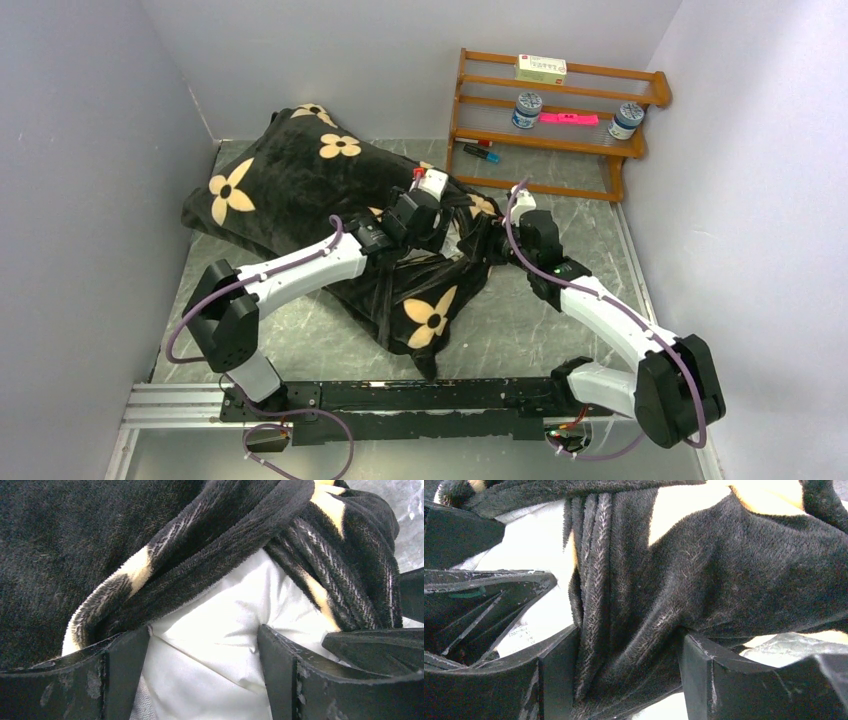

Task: Remove the pillowcase from the pillow
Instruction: Remove the pillow from the pillowcase.

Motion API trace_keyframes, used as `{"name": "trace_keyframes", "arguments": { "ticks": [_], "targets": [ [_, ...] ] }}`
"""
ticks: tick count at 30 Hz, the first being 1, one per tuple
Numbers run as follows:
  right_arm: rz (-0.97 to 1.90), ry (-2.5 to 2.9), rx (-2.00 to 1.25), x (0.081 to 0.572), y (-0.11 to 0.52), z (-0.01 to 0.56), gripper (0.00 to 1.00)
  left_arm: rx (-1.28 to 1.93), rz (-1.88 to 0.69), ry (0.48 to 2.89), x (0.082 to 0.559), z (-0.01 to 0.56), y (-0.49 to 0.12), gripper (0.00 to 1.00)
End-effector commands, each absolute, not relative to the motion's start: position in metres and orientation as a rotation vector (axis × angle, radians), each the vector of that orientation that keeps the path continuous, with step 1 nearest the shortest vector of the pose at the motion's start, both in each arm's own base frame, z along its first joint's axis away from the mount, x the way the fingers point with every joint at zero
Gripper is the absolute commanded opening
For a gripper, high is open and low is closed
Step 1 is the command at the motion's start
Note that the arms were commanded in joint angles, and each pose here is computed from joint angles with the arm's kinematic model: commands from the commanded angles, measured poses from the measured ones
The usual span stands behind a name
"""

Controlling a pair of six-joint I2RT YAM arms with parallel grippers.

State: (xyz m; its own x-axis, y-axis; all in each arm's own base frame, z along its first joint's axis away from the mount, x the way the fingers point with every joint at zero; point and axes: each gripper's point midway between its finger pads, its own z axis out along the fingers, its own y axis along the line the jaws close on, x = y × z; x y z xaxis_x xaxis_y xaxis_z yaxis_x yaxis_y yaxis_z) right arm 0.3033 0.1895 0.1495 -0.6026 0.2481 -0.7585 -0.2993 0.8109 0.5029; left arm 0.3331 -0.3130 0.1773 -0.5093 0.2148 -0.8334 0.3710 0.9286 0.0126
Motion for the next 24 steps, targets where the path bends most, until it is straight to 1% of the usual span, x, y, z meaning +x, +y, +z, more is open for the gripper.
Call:
{"name": "trace_keyframes", "arguments": {
  "ticks": [1, 3, 6, 8, 10, 13, 16, 21, 24],
  "targets": [
    [0.702, 2.082, -0.092, 0.315, 0.186, 0.162, 0.7, 0.496, -0.113, 2.334, 0.301, 0.117, -0.286, 0.8],
    [0.706, 2.084, -0.101, 0.318, 0.189, 0.168, 0.72, 0.501, -0.12, 2.331, 0.3, 0.118, -0.285, 0.72],
    [0.707, 2.099, -0.107, 0.325, 0.193, 0.175, 0.72, 0.494, -0.116, 2.317, 0.3, 0.126, -0.282, 0.61],
    [0.706, 2.13, -0.1, 0.328, 0.195, 0.176, 0.72, 0.495, -0.12, 2.31, 0.299, 0.131, -0.281, 0.52],
    [0.709, 2.155, -0.092, 0.331, 0.197, 0.176, 0.72, 0.495, -0.133, 2.306, 0.297, 0.134, -0.28, 0.39],
    [0.732, 2.161, -0.072, 0.335, 0.201, 0.181, 0.73, 0.49, -0.133, 2.3, 0.295, 0.138, -0.276, 0.27],
    [0.745, 2.162, -0.053, 0.338, 0.204, 0.187, 0.73, 0.484, -0.122, 2.291, 0.294, 0.14, -0.272, 0.18],
    [0.792, 2.182, -0.058, 0.343, 0.216, 0.193, 0.73, 0.486, -0.118, 2.292, 0.294, 0.14, -0.27, 0.07],
    [0.79, 2.175, -0.067, 0.347, 0.223, 0.202, 0.73, 0.478, -0.104, 2.28, 0.295, 0.143, -0.267, 0.05]
  ]
}}
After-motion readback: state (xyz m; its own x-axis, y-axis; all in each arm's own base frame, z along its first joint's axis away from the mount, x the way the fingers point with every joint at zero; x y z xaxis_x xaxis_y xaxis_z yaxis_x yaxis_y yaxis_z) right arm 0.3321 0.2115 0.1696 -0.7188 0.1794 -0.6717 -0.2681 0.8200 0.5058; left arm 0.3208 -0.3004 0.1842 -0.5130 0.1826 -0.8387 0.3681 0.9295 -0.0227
